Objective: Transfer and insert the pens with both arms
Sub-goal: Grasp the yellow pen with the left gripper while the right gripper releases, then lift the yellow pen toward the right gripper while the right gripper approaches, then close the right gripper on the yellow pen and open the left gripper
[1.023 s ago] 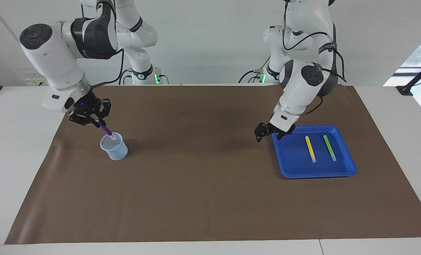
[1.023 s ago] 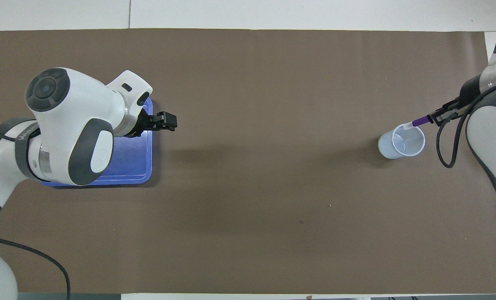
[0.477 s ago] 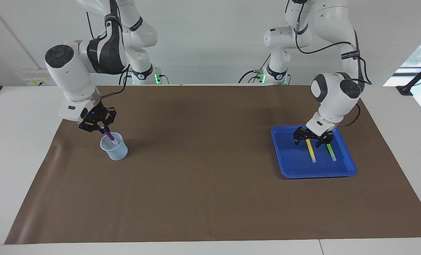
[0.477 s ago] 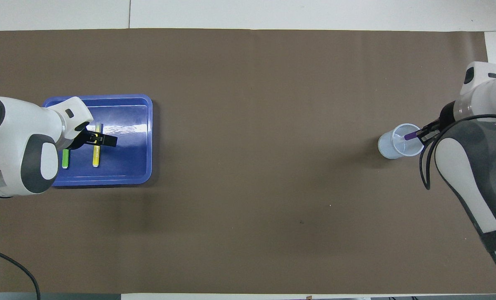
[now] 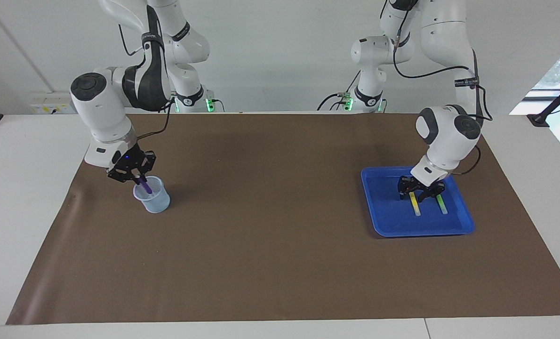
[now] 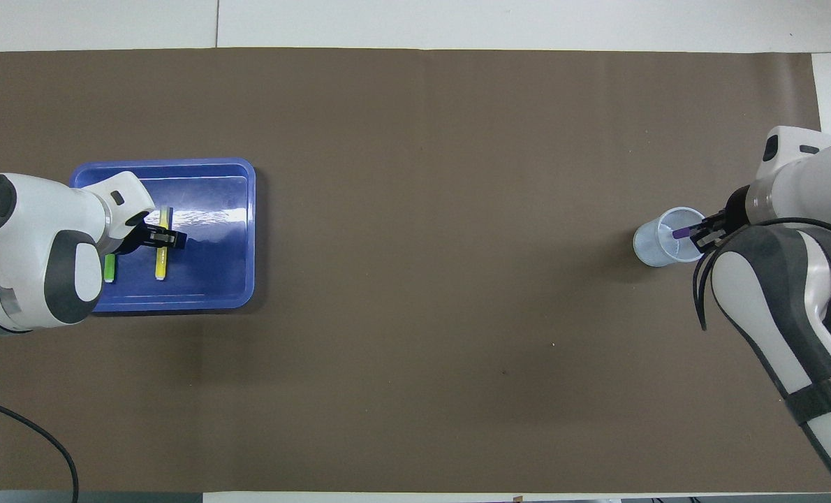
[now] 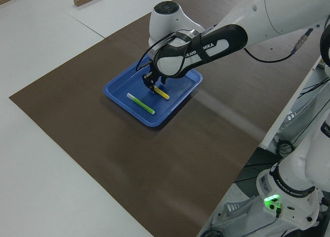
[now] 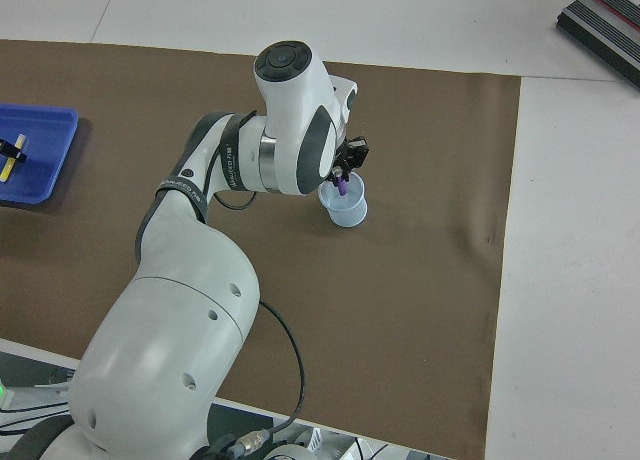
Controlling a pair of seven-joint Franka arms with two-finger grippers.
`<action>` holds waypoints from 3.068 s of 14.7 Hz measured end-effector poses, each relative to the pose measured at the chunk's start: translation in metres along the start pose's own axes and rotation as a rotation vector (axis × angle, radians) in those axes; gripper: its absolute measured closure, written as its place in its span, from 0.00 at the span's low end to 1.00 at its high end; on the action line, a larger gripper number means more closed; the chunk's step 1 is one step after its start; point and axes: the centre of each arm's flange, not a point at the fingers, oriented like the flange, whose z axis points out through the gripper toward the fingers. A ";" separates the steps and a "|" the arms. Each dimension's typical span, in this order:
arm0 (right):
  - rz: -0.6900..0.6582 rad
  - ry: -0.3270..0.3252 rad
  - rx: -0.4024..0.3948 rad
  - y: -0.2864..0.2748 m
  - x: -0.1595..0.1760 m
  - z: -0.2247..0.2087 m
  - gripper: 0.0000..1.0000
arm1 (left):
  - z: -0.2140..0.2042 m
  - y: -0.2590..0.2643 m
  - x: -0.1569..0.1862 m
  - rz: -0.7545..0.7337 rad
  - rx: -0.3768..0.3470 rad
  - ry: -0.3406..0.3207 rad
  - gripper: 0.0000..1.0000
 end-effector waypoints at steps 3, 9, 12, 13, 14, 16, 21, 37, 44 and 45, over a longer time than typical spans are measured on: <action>0.000 0.002 -0.001 0.000 0.000 -0.001 0.59 | -0.001 -0.002 0.000 -0.004 0.001 0.003 0.84; 0.044 0.068 0.142 -0.016 0.024 -0.056 0.00 | -0.004 -0.001 0.002 -0.053 0.000 0.006 0.84; 0.184 0.118 0.321 -0.048 0.042 -0.077 0.00 | -0.030 0.011 0.012 -0.178 -0.012 -0.025 0.84; 0.252 0.124 0.376 -0.061 0.049 -0.078 0.00 | -0.046 0.019 0.018 -0.226 -0.015 -0.036 0.84; 0.323 0.125 0.429 -0.075 0.056 -0.081 0.00 | -0.063 0.029 0.023 -0.275 -0.017 -0.043 0.84; 0.455 0.120 0.542 -0.099 0.068 -0.086 0.00 | -0.093 0.057 0.032 -0.370 -0.025 -0.043 0.84; 0.714 0.107 0.760 -0.131 0.087 -0.097 0.00 | -0.149 0.147 0.053 -0.664 -0.170 -0.015 0.84; 1.044 0.217 1.039 -0.235 0.102 -0.073 0.00 | -0.196 0.335 0.061 -1.370 -0.565 -0.062 0.84; 1.035 0.233 1.046 -0.234 0.105 -0.082 0.31 | -0.192 0.359 0.052 -1.348 -0.557 -0.083 0.84; 1.034 0.236 1.047 -0.234 0.106 -0.084 0.32 | -0.191 0.361 0.050 -1.346 -0.556 -0.085 0.84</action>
